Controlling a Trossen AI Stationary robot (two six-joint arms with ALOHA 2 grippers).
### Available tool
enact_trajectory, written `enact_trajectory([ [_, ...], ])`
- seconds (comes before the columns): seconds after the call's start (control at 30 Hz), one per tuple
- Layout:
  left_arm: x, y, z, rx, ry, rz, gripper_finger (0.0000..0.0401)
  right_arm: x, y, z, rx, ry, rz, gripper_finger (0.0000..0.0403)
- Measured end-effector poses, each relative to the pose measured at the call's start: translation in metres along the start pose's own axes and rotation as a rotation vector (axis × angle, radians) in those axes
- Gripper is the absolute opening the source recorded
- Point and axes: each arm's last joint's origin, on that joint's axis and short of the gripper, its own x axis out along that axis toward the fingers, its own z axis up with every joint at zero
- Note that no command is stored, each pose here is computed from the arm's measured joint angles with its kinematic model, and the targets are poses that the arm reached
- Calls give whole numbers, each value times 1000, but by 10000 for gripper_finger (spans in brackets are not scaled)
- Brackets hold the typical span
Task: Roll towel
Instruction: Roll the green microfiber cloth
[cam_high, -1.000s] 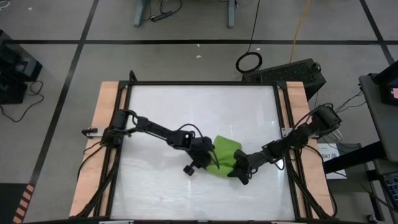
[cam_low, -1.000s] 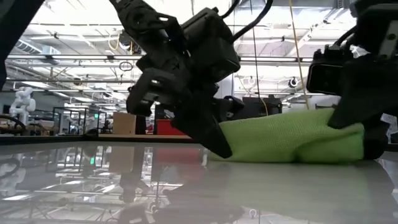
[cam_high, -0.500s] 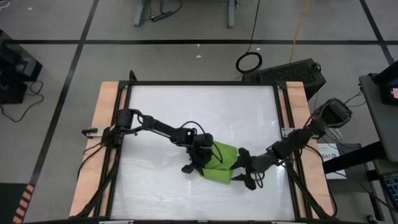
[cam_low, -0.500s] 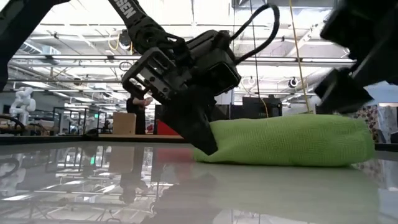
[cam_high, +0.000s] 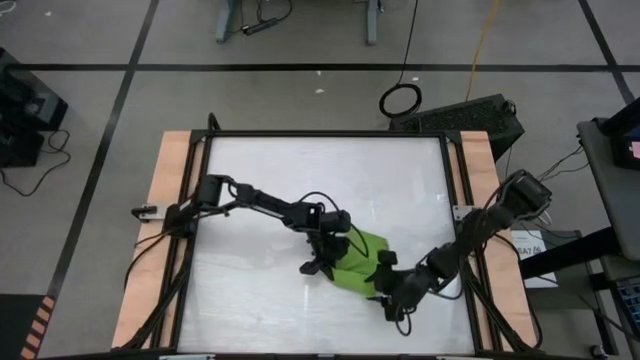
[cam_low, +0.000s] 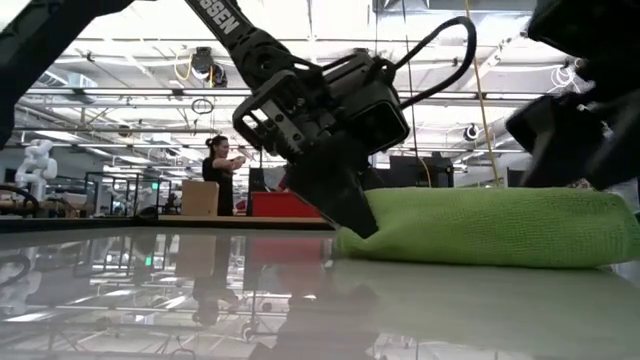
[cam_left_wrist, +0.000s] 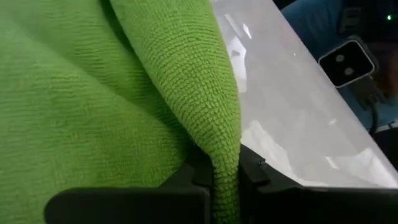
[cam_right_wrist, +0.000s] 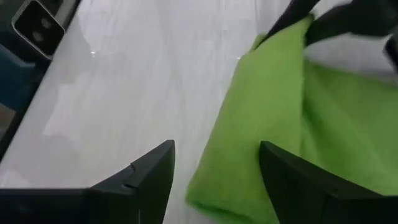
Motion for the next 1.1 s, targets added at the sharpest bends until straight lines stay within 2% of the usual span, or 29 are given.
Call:
enact_trajectory([
  [0.13,-6,4,0,-24,-16,-8,20,6,9,-12,14,39,-4,224],
  [0.23,-9,7,0,-40,-31,-31,20,13,10,-26,38,85,-59,224],
  [0.47,-13,8,1,-66,-60,-111,27,18,12,-37,90,55,-159,221],
  [0.53,-13,8,1,-76,-63,-117,44,18,11,-37,102,52,-174,211],
  [0.63,-13,7,3,-82,-63,-125,91,17,10,-38,107,53,-183,179],
  [0.87,-21,7,22,-89,-99,-160,225,17,8,-40,151,63,-211,46],
  [0.97,-35,11,31,-79,-126,-139,245,17,8,-40,154,64,-210,10],
  [1.1,-55,16,42,-61,-162,-102,241,17,8,-40,168,68,-208,19],
])
